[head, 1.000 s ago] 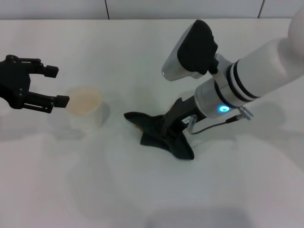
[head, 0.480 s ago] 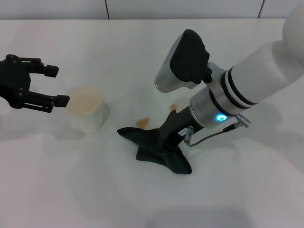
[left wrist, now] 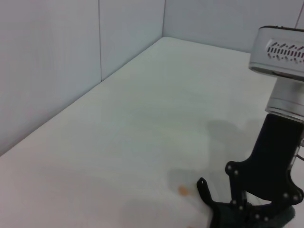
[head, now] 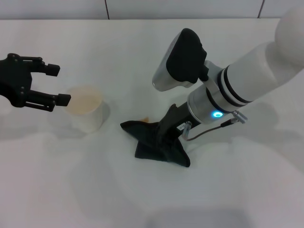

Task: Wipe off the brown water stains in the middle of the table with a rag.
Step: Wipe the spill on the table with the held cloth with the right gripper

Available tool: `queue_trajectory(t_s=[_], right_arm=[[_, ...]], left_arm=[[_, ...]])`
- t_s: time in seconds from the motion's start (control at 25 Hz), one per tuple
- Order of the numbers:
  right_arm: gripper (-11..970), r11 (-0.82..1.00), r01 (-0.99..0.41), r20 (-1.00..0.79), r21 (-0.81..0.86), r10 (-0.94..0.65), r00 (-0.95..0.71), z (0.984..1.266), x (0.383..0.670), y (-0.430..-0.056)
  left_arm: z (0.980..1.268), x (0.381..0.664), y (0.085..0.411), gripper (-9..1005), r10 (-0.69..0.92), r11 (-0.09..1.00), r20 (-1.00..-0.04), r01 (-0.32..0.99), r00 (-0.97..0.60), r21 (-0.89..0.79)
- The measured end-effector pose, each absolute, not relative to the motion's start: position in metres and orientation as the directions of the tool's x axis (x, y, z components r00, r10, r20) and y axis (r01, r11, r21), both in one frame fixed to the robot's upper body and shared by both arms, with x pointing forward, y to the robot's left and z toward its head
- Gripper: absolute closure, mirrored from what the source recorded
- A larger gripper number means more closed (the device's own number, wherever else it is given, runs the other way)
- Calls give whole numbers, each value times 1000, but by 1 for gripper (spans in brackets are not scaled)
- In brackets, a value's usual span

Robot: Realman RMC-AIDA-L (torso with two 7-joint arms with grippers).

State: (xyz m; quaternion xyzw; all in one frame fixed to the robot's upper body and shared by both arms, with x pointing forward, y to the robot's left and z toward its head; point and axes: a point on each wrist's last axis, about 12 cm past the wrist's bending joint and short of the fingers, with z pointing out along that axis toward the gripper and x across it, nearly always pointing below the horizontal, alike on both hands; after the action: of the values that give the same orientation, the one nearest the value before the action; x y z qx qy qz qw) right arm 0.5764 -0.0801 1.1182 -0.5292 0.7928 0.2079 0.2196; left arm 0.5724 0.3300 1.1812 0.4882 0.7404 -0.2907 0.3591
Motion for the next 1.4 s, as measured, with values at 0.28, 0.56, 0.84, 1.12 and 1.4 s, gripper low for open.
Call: queue_trajectory(t_s=[0.28, 0.56, 0.84, 1.12, 1.4], right_arm=[[895, 398, -914, -578, 83, -728, -369, 1114, 585, -84], [887, 439, -896, -596, 67, -702, -389, 1114, 592, -87], [879, 485, -872, -613, 66, -670, -419, 1115, 602, -93], [871, 531, -845, -620, 60, -643, -449, 1113, 611, -102], [862, 589, -805, -636, 76, -594, -494, 1114, 619, -117]], left_arm=[[1181, 572, 329, 110, 512, 355, -817, 931, -267, -83], [1180, 573, 329, 110, 510, 359, -817, 930, -268, -81], [1180, 574, 329, 110, 510, 363, -818, 928, -267, -76], [1181, 574, 329, 110, 511, 364, -818, 928, -265, -74], [1180, 574, 329, 110, 511, 364, -818, 929, -264, -72]])
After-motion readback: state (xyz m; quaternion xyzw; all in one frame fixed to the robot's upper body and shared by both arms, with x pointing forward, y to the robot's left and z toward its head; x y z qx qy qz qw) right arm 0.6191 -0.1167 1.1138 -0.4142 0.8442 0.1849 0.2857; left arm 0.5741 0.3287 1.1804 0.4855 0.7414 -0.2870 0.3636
